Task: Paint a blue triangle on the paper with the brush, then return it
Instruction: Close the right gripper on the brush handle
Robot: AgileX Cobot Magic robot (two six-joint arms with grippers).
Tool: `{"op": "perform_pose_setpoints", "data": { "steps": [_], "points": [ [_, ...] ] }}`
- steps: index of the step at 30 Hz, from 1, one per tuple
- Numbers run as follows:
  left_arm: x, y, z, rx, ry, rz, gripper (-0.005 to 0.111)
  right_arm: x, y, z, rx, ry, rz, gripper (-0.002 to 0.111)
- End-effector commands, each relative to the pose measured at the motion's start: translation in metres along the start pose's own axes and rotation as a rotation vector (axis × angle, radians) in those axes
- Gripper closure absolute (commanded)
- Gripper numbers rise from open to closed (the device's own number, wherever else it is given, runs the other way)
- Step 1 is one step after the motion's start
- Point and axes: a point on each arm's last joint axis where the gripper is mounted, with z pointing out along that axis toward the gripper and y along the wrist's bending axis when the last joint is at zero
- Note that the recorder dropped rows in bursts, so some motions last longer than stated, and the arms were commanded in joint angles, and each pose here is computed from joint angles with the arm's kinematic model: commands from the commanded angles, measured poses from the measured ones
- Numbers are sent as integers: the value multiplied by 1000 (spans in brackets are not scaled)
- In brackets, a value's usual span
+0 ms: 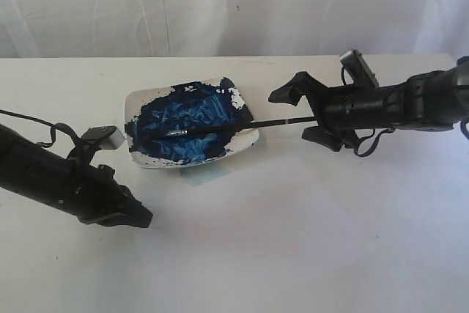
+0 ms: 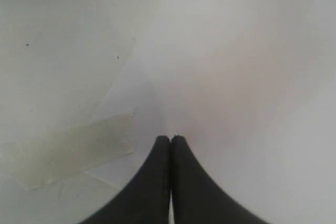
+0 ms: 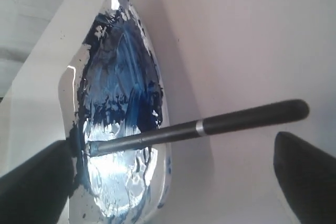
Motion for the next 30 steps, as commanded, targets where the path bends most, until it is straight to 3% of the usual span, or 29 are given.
{"op": "perform_pose_setpoints", "data": {
  "steps": [1, 6, 15, 21, 30],
  "points": [
    [1, -3, 1, 17, 2, 1, 107, -3, -2, 1, 24, -18, 59, 12],
    [1, -3, 1, 17, 2, 1, 107, -4, -5, 3, 66, -42, 122, 12],
    [1, -3, 1, 15, 2, 1, 107, 5, 22, 23, 75, -42, 61, 12],
    [1, -3, 1, 19, 3, 1, 107, 11, 13, 34, 146, -62, 142, 13],
    [1, -3, 1, 17, 2, 1, 107, 5, 15, 37, 150, -80, 94, 15]
  ]
}}
